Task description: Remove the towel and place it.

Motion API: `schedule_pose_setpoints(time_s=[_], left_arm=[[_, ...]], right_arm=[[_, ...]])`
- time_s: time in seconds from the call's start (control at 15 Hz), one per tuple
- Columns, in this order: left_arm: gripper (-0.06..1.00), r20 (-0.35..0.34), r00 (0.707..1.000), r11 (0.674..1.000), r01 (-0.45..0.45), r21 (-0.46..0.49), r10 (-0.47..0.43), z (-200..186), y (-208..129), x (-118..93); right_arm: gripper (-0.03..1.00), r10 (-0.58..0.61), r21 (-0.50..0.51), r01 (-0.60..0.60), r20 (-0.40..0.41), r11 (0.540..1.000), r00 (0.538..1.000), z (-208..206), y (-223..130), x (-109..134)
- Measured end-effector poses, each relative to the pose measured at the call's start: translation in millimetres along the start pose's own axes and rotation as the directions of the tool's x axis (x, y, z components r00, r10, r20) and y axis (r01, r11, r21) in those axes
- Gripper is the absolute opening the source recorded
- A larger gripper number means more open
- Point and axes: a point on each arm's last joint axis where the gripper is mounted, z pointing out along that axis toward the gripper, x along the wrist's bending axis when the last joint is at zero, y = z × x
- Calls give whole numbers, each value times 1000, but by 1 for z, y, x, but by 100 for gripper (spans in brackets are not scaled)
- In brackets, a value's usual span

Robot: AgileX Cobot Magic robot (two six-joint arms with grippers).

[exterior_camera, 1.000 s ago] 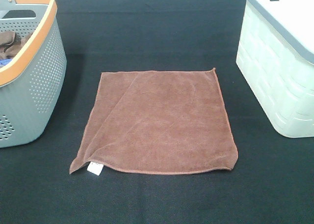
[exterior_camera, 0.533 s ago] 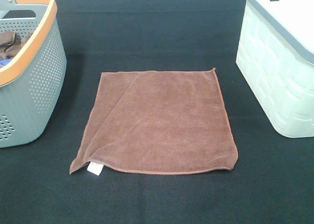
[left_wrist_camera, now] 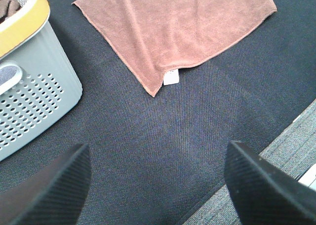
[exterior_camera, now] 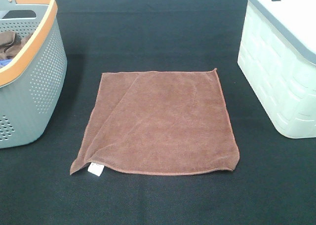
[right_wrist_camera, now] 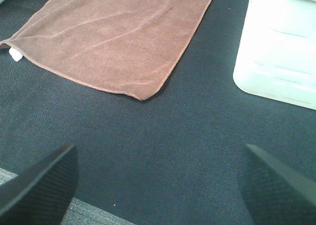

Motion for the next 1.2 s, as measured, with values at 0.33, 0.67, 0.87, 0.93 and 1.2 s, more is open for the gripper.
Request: schedule_pose_setpoints(time_s=[0.33, 0.67, 0.87, 0.93, 1.2], left_arm=[[72, 0, 1000, 1000, 0, -2, 0, 0, 0, 0], [72, 0, 1000, 1000, 0, -3, 0, 0, 0, 0], [72, -1, 1000, 1000, 0, -4, 0, 0, 0, 0], [72, -8, 1000, 1000, 4, -14, -4, -1, 0, 0], [72, -214, 968, 990, 117, -84, -133, -9, -5, 0]], right_arm=[[83, 0, -1, 0, 0, 1000, 1000, 0, 0, 0], [83, 0, -1, 0, 0, 1000, 1000, 0, 0, 0], [83, 0, -1, 0, 0, 1000, 1000, 0, 0, 0], [83, 0, -1, 0, 0, 1000, 1000, 0, 0, 0], [83, 39, -2, -39, 56, 999, 998, 0, 0, -1]])
